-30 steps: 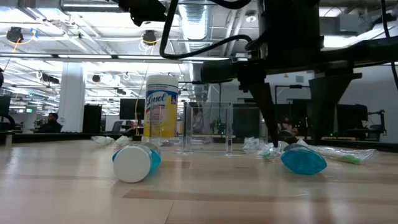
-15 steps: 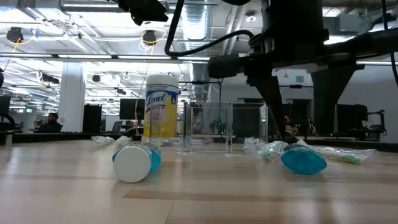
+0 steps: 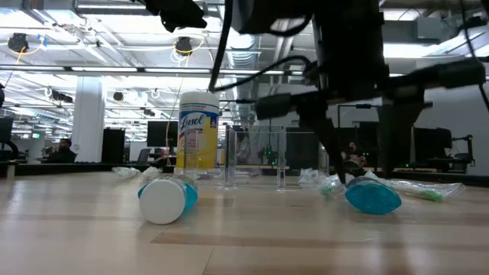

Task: Pick & Place toothbrushing station
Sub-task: Put the mouthwash into the middle compartment of the transparent organizer

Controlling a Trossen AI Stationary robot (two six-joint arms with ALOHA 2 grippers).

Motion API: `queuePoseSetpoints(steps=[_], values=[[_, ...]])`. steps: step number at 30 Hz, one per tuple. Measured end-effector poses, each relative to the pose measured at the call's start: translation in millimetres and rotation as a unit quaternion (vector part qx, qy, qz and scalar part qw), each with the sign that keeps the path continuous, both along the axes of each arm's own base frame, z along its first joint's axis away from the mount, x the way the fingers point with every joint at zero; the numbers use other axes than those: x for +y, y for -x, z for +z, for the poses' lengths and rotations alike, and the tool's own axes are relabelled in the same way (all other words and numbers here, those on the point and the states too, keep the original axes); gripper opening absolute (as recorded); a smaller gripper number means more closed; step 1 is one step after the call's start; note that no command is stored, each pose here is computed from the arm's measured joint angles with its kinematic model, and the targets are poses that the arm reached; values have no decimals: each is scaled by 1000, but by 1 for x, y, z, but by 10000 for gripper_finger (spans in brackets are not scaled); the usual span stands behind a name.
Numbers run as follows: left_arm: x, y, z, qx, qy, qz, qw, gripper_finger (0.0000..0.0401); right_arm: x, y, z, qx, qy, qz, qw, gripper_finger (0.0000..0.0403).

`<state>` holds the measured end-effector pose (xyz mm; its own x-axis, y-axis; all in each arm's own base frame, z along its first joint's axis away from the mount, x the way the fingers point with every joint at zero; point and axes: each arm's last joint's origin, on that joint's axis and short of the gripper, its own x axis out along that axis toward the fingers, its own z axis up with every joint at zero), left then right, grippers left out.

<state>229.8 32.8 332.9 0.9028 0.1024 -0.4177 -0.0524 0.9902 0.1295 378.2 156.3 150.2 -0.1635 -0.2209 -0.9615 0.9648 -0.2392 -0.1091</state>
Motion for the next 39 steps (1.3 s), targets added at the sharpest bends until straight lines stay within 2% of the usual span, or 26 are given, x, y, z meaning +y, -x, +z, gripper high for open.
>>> queuePoseSetpoints(steps=[7,14,17,21,29,34,39], values=[[0,0,-1,4,1,0,1000,172,-3,-4,-15,-34,-14,-5,999,171],[0,1,-2,13,-6,-4,1000,172,-4,-2,-19,-39,-14,-8,999,166],[0,1,-2,14,-11,-5,1000,172,-3,-2,-19,-40,-15,-8,999,143],[4,2,-2,16,-11,2,1000,172,-4,-3,-20,-39,-15,-5,999,83],[16,5,-4,22,-9,30,999,172,-5,-3,-20,-40,-10,6,999,81],[19,5,-4,22,-8,35,999,172,-3,-1,-9,-58,-11,13,998,81],[18,5,-3,20,-2,24,1000,172,0,8,32,-112,14,40,993,81]])
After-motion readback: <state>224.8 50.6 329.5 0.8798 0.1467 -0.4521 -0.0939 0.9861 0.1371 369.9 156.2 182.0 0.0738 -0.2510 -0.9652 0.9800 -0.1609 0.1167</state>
